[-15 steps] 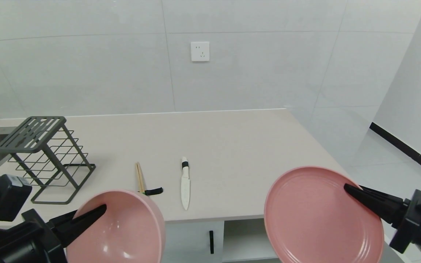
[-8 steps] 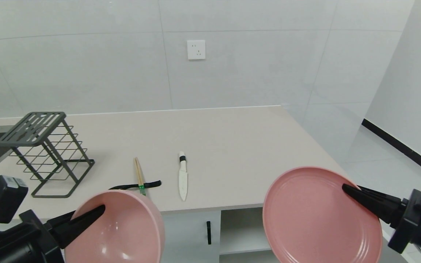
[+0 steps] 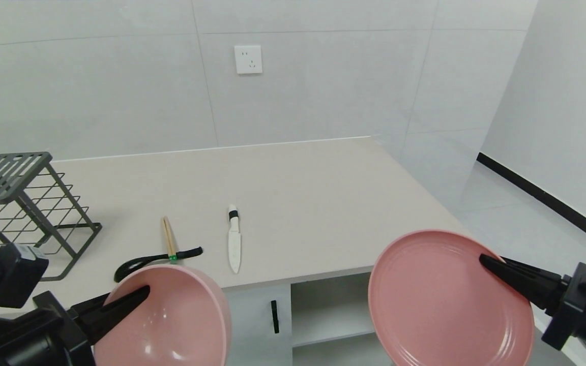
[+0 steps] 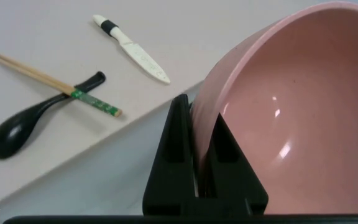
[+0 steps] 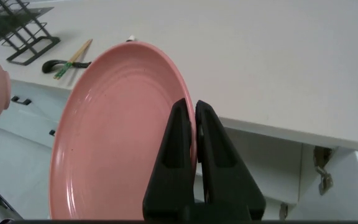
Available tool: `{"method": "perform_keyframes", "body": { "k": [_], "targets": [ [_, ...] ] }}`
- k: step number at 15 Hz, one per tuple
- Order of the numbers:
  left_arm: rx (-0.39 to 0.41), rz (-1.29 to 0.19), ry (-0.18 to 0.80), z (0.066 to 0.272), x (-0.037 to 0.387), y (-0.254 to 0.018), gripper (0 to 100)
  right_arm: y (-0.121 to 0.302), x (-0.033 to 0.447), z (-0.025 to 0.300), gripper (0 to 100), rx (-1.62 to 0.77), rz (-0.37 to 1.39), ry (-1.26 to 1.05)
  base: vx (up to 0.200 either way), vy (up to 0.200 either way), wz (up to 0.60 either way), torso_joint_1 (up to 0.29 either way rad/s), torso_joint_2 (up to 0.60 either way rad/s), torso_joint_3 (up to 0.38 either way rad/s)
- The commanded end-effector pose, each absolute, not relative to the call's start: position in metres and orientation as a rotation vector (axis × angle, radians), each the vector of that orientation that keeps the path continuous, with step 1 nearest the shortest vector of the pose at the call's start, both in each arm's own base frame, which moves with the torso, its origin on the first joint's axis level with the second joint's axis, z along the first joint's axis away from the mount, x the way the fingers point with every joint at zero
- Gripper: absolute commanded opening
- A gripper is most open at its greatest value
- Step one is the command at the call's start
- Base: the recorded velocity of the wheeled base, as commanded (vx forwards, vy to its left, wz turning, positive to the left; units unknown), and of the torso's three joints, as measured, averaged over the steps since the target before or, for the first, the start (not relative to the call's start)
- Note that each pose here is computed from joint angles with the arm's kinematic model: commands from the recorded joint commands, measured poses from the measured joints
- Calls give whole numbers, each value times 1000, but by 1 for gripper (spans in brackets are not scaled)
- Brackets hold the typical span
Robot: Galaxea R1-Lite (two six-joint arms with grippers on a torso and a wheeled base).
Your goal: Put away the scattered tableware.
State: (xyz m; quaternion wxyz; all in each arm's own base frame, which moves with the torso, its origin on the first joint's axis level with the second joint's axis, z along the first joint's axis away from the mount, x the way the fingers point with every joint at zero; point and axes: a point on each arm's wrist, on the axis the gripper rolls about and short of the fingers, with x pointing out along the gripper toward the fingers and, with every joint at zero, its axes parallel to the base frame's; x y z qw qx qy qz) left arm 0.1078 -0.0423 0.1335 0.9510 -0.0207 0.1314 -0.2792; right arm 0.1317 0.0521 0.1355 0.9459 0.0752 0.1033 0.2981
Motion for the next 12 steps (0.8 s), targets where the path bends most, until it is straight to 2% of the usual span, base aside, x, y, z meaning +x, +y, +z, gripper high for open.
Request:
{"method": "perform_keyframes", "body": {
  "k": [1,3,7,12],
  "targets": [
    [-43,-568,266,134,107,-42,0,52,132,136,0,152,609,207,-200,0,0,2,17,2],
    [-43,-569,264,134,108,-42,0,52,132,136,0,152,609,209,-200,0,0,-19,2,12],
    [-42,-570,264,134,107,-42,0,52,131,135,0,151,609,208,0,0,0,0,0,0],
    [-41,-572,264,133,106,-42,0,52,131,131,0,105,612,214,0,0,0,-182,400,198]
  ]
}}
